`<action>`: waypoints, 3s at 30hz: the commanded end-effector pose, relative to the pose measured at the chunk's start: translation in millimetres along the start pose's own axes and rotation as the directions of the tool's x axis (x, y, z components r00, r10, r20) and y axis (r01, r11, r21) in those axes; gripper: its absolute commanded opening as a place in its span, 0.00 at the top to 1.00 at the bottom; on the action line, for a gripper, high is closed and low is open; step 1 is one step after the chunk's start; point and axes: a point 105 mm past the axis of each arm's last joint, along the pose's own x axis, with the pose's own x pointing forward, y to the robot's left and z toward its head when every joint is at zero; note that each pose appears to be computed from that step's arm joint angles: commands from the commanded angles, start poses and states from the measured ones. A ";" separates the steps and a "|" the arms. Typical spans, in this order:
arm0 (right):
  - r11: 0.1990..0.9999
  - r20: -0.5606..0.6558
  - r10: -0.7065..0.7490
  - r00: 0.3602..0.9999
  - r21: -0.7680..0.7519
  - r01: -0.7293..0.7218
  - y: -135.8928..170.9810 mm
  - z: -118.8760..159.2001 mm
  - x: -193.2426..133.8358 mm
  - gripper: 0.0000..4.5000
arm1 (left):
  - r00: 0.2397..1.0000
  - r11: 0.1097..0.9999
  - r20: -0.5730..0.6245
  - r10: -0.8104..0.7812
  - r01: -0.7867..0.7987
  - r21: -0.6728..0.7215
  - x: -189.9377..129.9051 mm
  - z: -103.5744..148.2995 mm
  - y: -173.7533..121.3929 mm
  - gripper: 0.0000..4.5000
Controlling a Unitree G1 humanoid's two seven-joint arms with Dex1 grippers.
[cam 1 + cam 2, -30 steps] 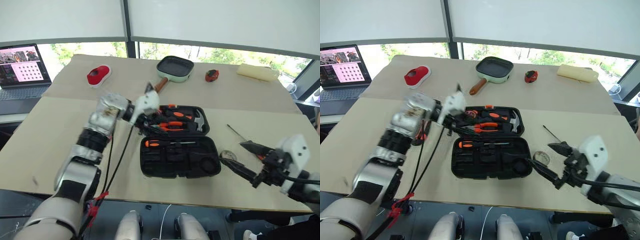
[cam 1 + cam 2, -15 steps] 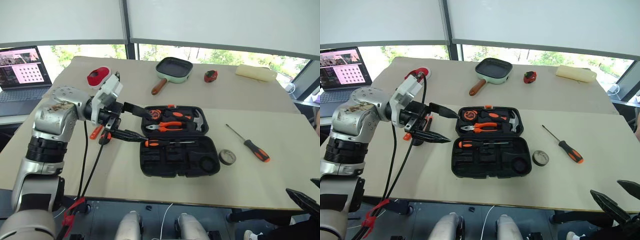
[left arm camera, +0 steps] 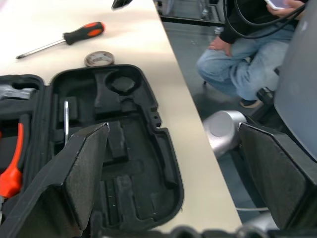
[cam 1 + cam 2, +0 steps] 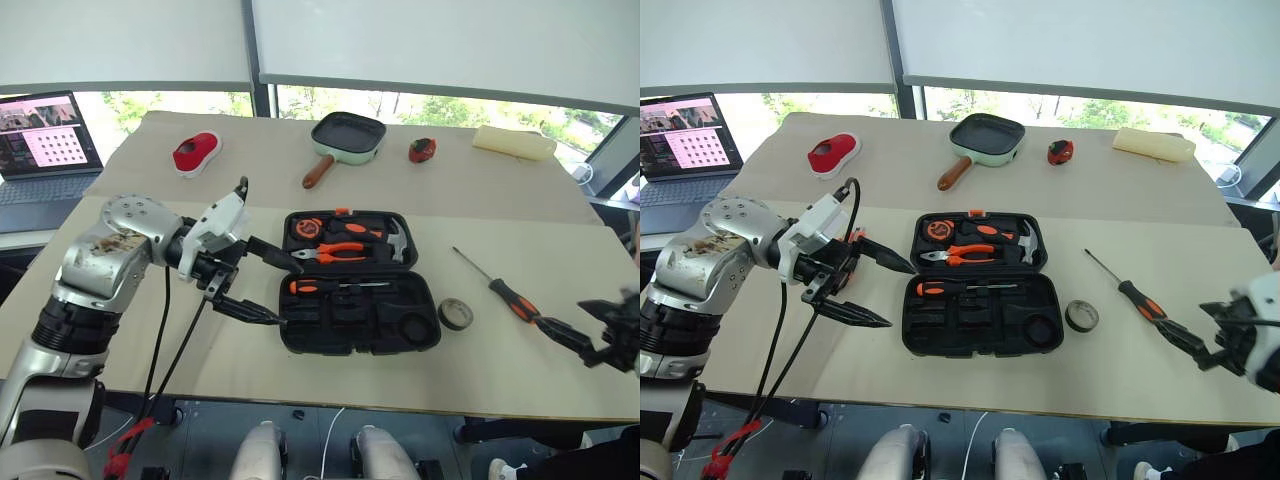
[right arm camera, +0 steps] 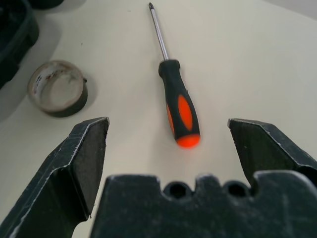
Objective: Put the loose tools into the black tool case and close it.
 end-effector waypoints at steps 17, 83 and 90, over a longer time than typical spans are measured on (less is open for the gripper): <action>0.998 -0.002 -0.031 1.000 0.062 0.031 -25.8 -8.9 37.0 0.76 | 0.993 0.993 0.004 0.116 -0.116 0.029 -5.7 7.8 5.4 0.00; 0.407 -0.177 0.749 0.638 -0.637 -0.654 177.0 87.1 92.9 0.99 | 0.980 0.985 -0.100 0.171 -0.170 0.020 -18.7 -12.6 -5.1 0.00; 0.336 -0.292 0.686 0.667 -0.686 -0.646 181.3 61.3 107.1 0.99 | 0.980 0.985 -0.101 0.173 -0.171 0.023 -18.2 -12.7 -4.5 0.00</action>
